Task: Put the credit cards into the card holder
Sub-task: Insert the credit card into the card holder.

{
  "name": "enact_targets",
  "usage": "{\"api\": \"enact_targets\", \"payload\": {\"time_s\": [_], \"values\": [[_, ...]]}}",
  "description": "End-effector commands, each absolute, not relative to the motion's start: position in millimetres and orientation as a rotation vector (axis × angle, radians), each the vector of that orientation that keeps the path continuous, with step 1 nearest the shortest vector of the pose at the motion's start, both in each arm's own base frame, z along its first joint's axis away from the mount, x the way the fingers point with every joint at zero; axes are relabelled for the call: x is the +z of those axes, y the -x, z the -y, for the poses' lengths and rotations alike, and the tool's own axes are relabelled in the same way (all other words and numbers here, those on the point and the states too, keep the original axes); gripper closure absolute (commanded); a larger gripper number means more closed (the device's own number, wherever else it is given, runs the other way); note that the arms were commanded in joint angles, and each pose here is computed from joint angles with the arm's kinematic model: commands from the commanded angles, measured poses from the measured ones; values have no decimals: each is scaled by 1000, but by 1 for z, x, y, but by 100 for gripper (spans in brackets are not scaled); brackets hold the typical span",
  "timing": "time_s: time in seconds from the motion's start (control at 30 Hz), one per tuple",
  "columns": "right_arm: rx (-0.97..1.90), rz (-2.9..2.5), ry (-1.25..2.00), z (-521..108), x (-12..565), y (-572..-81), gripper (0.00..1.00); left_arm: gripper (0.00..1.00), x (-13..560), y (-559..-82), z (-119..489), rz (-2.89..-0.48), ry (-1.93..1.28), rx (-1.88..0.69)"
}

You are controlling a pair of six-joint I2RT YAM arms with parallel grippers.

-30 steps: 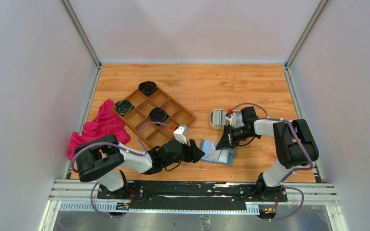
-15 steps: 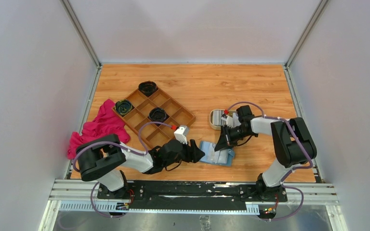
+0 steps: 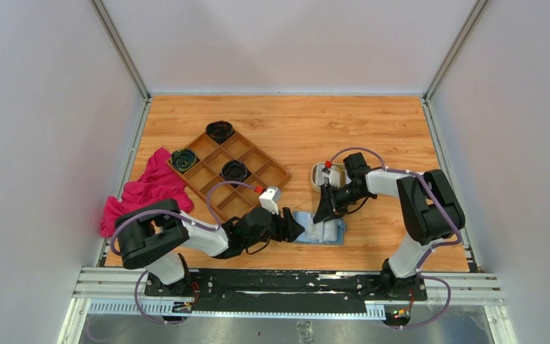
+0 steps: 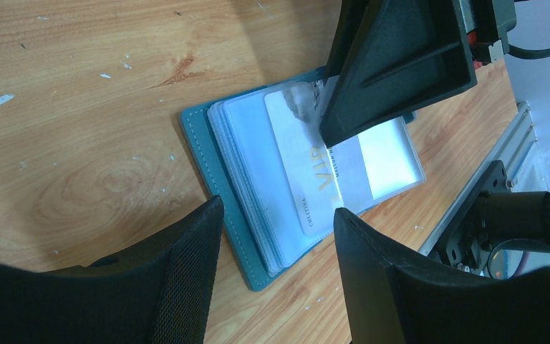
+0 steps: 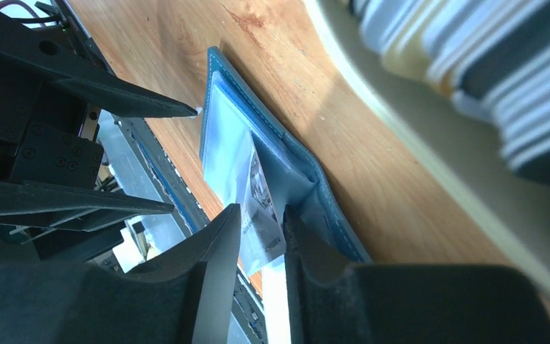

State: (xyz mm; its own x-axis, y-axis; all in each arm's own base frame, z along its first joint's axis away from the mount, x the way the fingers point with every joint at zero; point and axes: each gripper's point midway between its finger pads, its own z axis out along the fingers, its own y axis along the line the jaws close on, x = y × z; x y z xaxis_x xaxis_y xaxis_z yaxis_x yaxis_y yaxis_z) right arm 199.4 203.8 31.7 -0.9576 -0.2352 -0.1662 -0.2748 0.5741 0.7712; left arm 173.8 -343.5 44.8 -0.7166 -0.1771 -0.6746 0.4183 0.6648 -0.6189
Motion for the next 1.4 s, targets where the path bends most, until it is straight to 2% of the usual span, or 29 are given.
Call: {"api": "enact_targets", "payload": {"time_s": [0.0, 0.23, 0.33, 0.77, 1.17, 1.37], "values": [[1318, -2771, 501, -204, 29, -195, 64, 38, 51, -180, 346, -2120, -168, -1037], [1214, -2728, 570, -194, 38, -190, 46, 38, 51, -180, 345, -2120, -166, -1041], [1176, -2728, 578, -190, 38, -188, 42, 38, 52, -180, 345, -2119, -165, -1042], [1045, -2797, 581, -188, 36, -181, 33, 38, 53, -179, 344, -2119, -160, -1048], [996, -2845, 664, -203, 32, -174, 33, 38, 53, -179, 342, -2116, -155, -1046], [945, -2815, 696, -198, 37, -176, 28, 38, 53, -179, 340, -2115, -150, -1042]]}}
